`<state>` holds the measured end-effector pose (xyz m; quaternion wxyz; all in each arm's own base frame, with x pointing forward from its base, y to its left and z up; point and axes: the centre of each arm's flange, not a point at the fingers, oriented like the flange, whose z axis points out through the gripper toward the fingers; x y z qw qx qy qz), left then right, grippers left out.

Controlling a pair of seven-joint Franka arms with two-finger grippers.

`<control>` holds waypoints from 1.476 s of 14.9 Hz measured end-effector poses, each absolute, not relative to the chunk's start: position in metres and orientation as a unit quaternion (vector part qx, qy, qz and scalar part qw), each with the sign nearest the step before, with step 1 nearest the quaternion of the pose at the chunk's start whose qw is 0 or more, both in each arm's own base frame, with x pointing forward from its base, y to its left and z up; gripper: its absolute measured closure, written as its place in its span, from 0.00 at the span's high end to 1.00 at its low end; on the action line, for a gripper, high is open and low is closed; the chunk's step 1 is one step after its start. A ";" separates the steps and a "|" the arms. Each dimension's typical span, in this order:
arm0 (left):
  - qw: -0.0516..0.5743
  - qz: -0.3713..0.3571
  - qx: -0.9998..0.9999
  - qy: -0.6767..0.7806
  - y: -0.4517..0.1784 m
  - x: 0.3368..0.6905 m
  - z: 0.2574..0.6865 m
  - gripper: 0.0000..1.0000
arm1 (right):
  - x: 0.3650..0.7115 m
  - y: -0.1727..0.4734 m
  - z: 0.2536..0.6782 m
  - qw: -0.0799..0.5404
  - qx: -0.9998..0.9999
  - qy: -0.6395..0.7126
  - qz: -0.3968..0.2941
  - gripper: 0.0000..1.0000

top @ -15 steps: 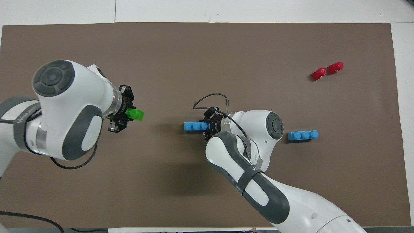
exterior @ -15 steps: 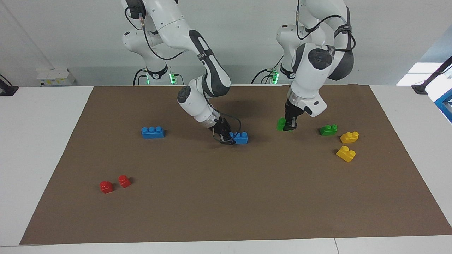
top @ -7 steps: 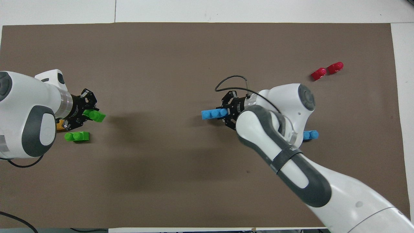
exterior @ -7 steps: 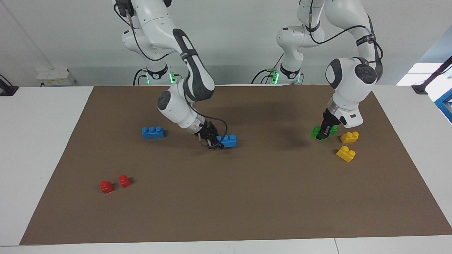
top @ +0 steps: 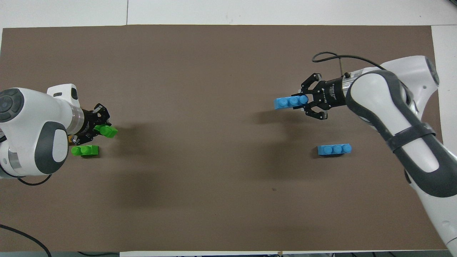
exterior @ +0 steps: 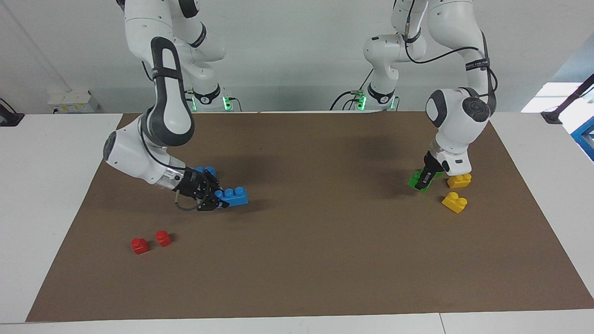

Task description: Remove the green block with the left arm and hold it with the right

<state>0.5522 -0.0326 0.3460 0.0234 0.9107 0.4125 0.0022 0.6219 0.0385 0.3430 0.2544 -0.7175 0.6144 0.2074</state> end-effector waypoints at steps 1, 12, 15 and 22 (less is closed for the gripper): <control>0.023 0.002 0.912 0.409 -0.032 0.553 0.341 0.35 | 0.621 0.026 0.341 0.247 -0.723 0.612 0.202 0.35; 0.022 -0.003 0.939 0.343 -0.035 0.557 0.314 0.35 | 0.601 -0.054 0.290 0.223 -0.735 0.608 0.203 0.35; 0.022 -0.003 0.946 0.324 -0.035 0.557 0.314 0.35 | 0.589 -0.057 0.271 0.218 -0.742 0.602 0.199 0.35; 0.022 -0.002 0.948 0.318 -0.034 0.559 0.317 1.00 | 0.586 -0.057 0.266 0.216 -0.743 0.602 0.198 0.35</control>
